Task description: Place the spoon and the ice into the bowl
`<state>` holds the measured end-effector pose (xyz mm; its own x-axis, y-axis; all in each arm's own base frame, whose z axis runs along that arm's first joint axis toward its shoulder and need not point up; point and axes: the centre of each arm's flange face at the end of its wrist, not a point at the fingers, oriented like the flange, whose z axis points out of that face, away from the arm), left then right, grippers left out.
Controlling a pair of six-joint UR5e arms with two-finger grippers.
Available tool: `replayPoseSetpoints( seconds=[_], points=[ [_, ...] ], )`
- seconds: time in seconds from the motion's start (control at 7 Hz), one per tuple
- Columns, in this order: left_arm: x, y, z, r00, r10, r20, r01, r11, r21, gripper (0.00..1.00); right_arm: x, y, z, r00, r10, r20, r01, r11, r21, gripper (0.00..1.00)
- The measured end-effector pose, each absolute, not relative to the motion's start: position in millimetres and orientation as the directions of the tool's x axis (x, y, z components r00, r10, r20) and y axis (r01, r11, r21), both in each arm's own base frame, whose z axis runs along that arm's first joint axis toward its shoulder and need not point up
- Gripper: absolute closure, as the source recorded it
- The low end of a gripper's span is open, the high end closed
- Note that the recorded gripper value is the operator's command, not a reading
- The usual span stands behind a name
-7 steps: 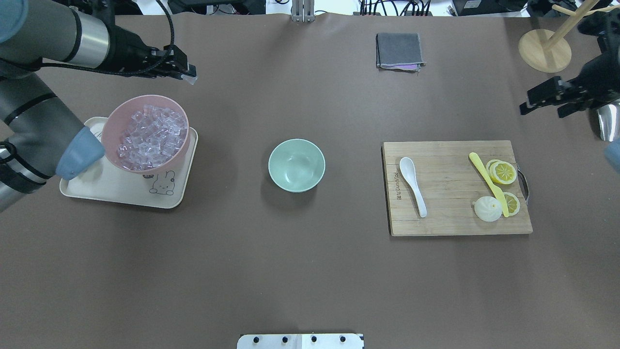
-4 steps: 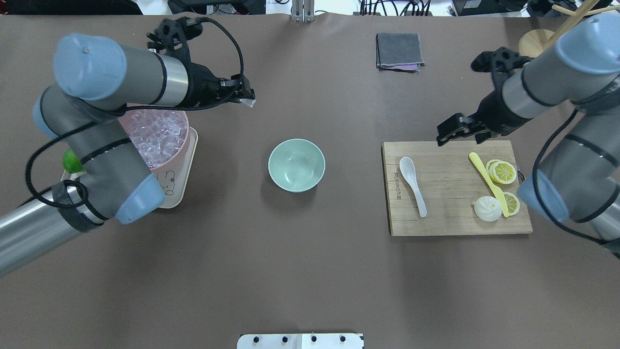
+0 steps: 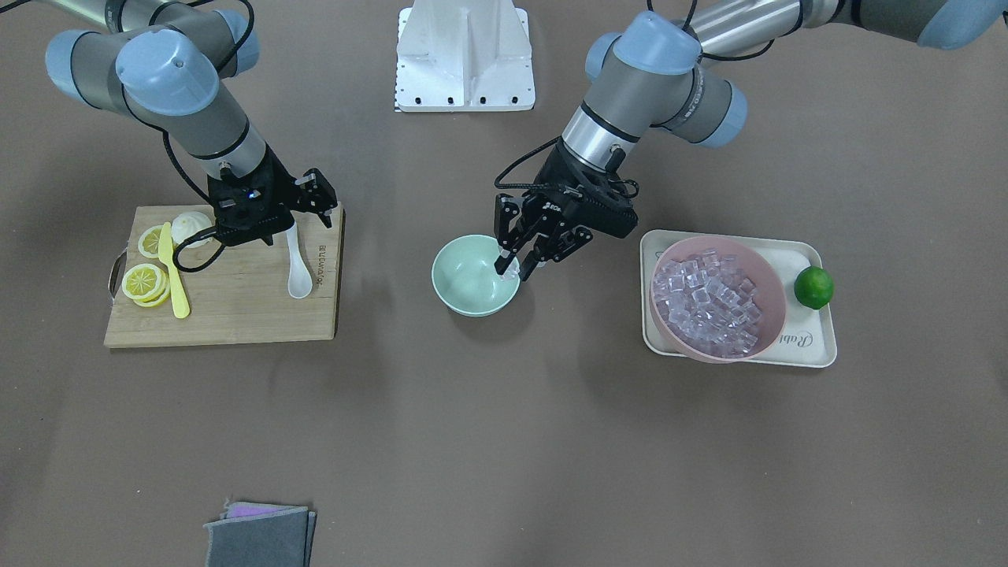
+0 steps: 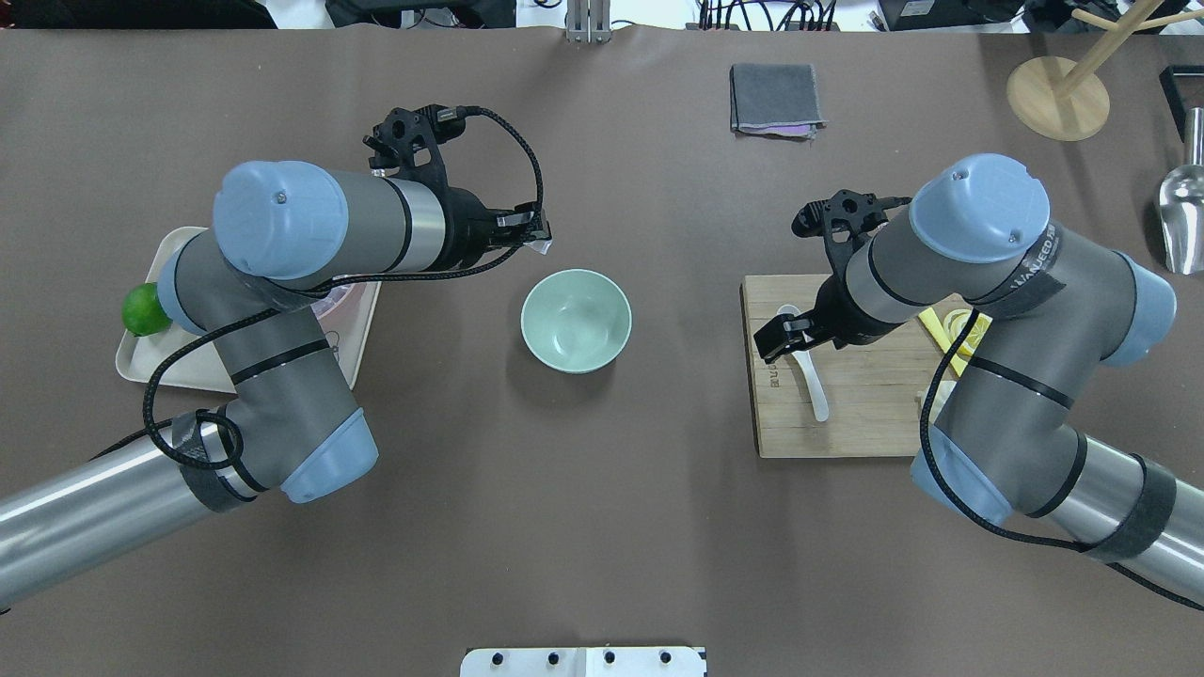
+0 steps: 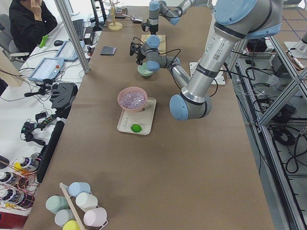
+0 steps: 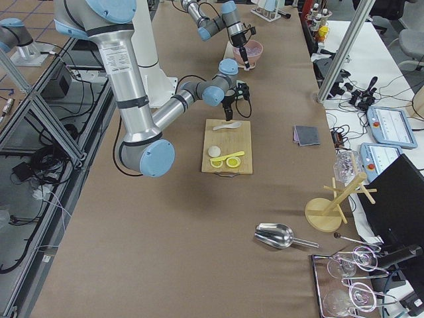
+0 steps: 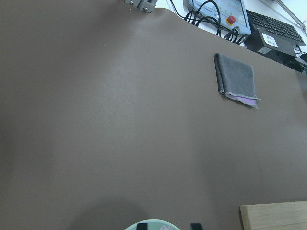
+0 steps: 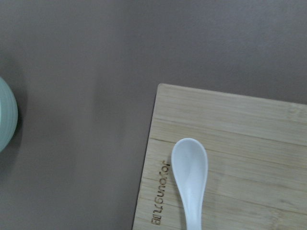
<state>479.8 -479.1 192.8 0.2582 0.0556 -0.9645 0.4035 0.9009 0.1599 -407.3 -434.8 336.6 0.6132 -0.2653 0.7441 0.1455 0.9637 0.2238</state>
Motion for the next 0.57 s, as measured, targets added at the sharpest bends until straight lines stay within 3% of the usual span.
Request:
replayPoseSetpoints(
  seconds=[0.29,0.43,0.57],
  points=[
    [489,-476,194,0.265,0.055,-0.963,0.409,0.898,0.163,1.00,-415,-430,362,0.642,-0.347,0.684,0.205,0.937,0.283,0.22],
    [489,-476,194,0.265,0.056,-0.963,0.409,0.897,0.165,1.00,-420,-429,371,0.652,-0.354,0.670,0.217,0.935,0.282,0.28],
    [490,-475,194,0.266,0.058,-0.962,0.409,0.897,0.168,1.00,-424,-429,377,0.659,-0.351,0.665,0.221,0.936,0.275,0.41]
  ],
)
